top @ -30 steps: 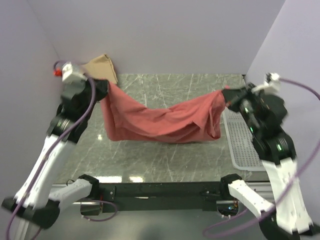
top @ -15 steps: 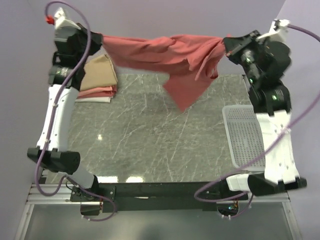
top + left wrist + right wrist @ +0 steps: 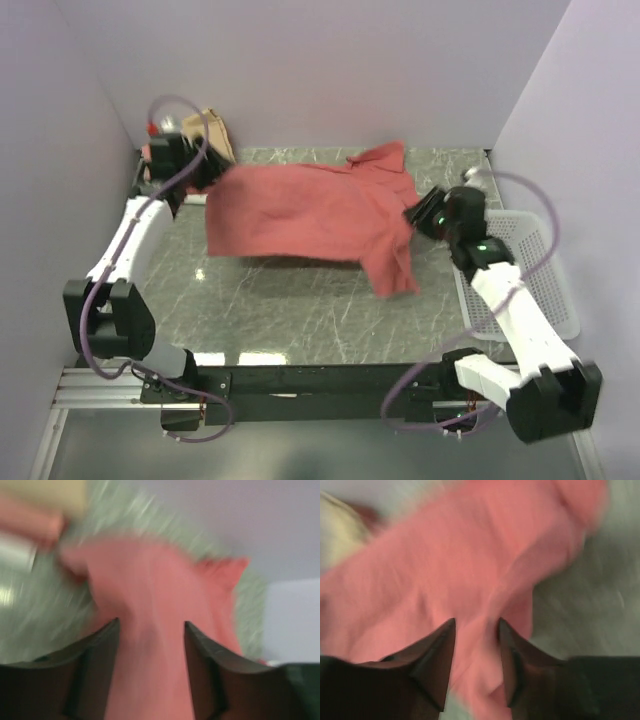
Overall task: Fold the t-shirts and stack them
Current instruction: Flatten the tshirt out
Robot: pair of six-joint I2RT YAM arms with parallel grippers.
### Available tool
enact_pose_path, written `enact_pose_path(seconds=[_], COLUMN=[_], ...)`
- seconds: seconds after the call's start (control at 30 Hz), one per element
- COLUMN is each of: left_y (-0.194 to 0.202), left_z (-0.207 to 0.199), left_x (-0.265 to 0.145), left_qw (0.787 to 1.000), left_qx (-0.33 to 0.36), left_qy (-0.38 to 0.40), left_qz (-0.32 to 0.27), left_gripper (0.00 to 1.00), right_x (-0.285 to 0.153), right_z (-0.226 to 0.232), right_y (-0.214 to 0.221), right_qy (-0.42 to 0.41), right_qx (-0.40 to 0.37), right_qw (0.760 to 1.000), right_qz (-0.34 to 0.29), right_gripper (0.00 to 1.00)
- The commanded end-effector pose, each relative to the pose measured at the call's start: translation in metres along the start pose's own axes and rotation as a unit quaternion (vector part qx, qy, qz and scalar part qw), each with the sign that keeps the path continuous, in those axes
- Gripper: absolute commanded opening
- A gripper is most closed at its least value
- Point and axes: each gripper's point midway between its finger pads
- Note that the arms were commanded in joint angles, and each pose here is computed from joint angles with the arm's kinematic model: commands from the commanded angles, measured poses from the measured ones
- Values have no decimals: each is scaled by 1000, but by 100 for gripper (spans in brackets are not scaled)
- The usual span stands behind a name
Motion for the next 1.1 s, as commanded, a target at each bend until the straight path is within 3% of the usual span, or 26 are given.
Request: enact_pose_path(seconds=[0.0,0.17,0.23,0.4,0.6,0.8,0.9,0.93,1.07], left_y=[53,108,130,159,173,164,166,180,184], left_z=[22,86,123,162,160,113,100,111,110], left_x=[-1,-40,-54,-74,-40,-19,-8,-6,1], left_qw=[998,993,985,975,972,964,949,935,901], left_qx=[-47,-76,-86,-102,-107,-3,55,84,169], left_qy=[9,-84,-149,-197,-207,-267,-312,-344,-400], left_qz=[47,34,25,-1,35,11,-2,18,4], left_gripper=[62,65,66,64,56,52,51,51,50], right_x=[20,16,11,1,-7,-6,-5,-5,-8], right_z=[-50,-89,-94,-109,-112,-111,-111,-110,-110], right_y=[58,103,108,124,122,123,126,125,122], right_qy=[40,61,61,72,75,69,69,66,69], right_qx=[7,12,10,20,16,20,20,20,15], right_qw=[997,992,992,991,992,992,991,992,992], right_qz=[69,107,108,115,104,105,109,109,106], right_gripper=[49,59,60,60,59,59,59,59,59])
Point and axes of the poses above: each gripper's point midway between its finger pads, its own x axis out along the fingers, its own z axis along the line the jaws close on, y = z × x, and after that the axes turned 4 degrees about x, right-handed
